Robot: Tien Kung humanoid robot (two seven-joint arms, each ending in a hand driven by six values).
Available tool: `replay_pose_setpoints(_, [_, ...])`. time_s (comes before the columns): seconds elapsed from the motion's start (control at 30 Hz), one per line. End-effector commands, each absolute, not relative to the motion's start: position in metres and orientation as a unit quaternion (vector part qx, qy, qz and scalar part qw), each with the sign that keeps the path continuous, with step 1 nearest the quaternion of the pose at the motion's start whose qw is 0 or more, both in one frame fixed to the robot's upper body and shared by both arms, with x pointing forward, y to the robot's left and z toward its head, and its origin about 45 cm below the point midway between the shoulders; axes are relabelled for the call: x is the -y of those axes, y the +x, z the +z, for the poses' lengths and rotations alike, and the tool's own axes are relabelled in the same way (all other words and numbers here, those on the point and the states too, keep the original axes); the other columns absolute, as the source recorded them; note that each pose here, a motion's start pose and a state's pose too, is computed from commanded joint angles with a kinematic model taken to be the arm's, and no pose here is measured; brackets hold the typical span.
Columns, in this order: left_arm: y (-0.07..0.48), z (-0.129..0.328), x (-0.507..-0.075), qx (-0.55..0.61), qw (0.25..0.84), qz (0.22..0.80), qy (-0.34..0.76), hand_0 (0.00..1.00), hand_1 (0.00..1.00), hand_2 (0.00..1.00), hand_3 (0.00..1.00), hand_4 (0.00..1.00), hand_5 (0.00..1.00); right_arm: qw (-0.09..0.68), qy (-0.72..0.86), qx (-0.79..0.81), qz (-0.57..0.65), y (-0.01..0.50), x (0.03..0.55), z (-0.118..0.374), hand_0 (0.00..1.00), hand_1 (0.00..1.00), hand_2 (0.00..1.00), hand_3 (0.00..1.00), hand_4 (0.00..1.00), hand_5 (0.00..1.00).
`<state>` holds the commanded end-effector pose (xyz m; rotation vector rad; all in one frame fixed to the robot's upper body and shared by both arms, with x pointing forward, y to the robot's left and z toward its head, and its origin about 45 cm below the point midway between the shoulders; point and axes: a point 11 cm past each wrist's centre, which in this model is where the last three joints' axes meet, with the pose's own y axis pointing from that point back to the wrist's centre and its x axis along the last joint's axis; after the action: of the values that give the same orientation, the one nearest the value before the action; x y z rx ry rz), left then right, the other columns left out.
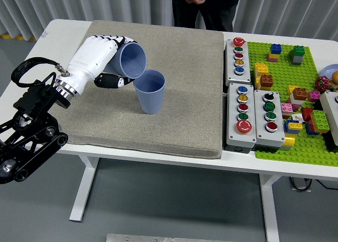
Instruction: Pick cup pour cup place
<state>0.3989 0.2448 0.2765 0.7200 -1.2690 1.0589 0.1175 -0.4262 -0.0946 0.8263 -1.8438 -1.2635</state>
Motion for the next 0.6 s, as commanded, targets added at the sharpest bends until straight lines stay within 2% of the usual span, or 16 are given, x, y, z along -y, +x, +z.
replay_pose_setpoints(0.6, [0.4042, 0.2805, -0.2413, 0.589, 0.595, 0.434, 0.332, 0.564, 0.526, 0.552, 0.580, 0.684, 0.112, 0.366, 0.324, 0.721, -0.491, 0.1210, 0.4273, -0.0933, 0.722, 0.688, 0.735, 0.698, 0.324, 0.301])
